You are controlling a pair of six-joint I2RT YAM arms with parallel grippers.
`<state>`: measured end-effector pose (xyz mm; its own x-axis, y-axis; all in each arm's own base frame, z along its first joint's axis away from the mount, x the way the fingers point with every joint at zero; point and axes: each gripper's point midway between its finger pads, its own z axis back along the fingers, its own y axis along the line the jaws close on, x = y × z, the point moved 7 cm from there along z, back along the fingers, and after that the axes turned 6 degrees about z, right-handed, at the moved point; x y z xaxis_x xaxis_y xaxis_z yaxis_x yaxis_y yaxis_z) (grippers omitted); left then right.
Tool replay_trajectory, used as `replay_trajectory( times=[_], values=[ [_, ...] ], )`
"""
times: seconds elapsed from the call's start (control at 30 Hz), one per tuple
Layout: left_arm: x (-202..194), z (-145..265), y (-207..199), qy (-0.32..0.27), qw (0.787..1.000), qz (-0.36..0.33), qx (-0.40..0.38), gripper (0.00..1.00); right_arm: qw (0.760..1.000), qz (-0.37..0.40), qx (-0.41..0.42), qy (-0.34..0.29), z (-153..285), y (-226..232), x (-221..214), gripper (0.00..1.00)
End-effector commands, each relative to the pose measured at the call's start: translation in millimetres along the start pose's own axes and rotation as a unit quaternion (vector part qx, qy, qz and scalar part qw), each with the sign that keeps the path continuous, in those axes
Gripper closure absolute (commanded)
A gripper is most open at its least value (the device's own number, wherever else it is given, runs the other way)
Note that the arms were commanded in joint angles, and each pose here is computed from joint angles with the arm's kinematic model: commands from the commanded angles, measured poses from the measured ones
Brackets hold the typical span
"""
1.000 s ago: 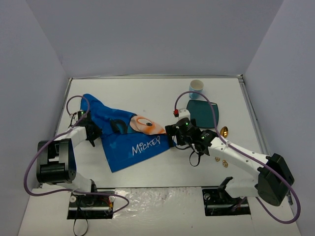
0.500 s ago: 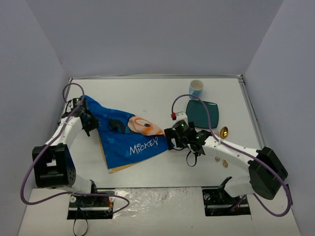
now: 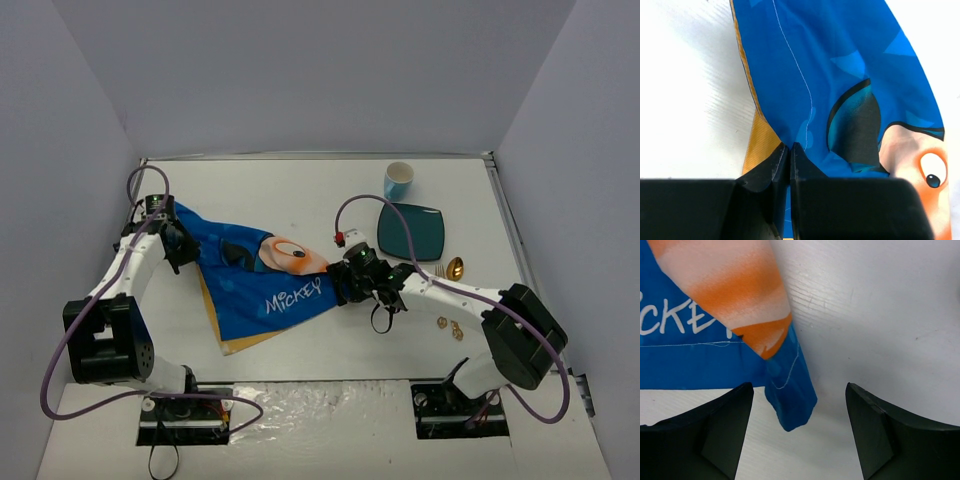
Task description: Set the dinner table for one person
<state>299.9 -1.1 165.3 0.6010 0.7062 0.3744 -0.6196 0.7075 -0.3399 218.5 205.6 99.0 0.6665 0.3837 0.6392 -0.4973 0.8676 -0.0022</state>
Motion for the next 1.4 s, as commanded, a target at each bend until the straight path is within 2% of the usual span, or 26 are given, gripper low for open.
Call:
replay_trajectory(
  times=[0.0,0.1,0.3,0.5,0.63,0.73,1.07,1.23,1.37],
  values=[
    [0.8,9.9,7.7,-0.019,1.000,-0.010,0.018,1.00,0.999,-0.001,0.023,-0.039,1.2,4.9,15.1,0.30],
    [-5.6,3.3,15.1,-0.017,0.999,-0.004,0.031,0.99,0.999,-0.001,0.023,-0.040,1.8,4.6,15.4,0.29],
    [-18.4,-11.2,28.3,-0.007,0.999,0.006,0.053,0.86,0.999,-0.003,0.023,-0.044,4.1,4.4,16.6,0.26],
    [-22.3,-16.8,32.0,-0.003,0.998,0.008,0.057,0.81,0.999,-0.003,0.022,-0.043,5.4,3.6,14.7,0.25],
    [-23.7,-19.9,33.1,0.000,0.998,0.010,0.059,0.84,0.999,-0.003,0.021,-0.044,7.0,3.2,13.4,0.24],
    [-20.7,-16.4,30.2,-0.002,0.998,0.010,0.056,1.00,0.999,-0.004,0.020,-0.046,8.3,2.3,13.2,0.25],
    [8.5,22.4,5.2,-0.046,0.999,0.000,0.017,1.00,0.999,0.009,0.021,-0.045,3.4,2.4,13.6,0.29],
    [12.9,31.0,-0.4,-0.047,0.999,-0.003,0.007,1.00,0.998,0.017,0.023,-0.051,1.1,3.4,18.2,0.30],
    [18.1,39.5,-6.0,-0.053,0.999,-0.006,-0.002,1.00,0.998,0.021,0.022,-0.053,-1.0,3.6,22.1,0.40]
  ],
)
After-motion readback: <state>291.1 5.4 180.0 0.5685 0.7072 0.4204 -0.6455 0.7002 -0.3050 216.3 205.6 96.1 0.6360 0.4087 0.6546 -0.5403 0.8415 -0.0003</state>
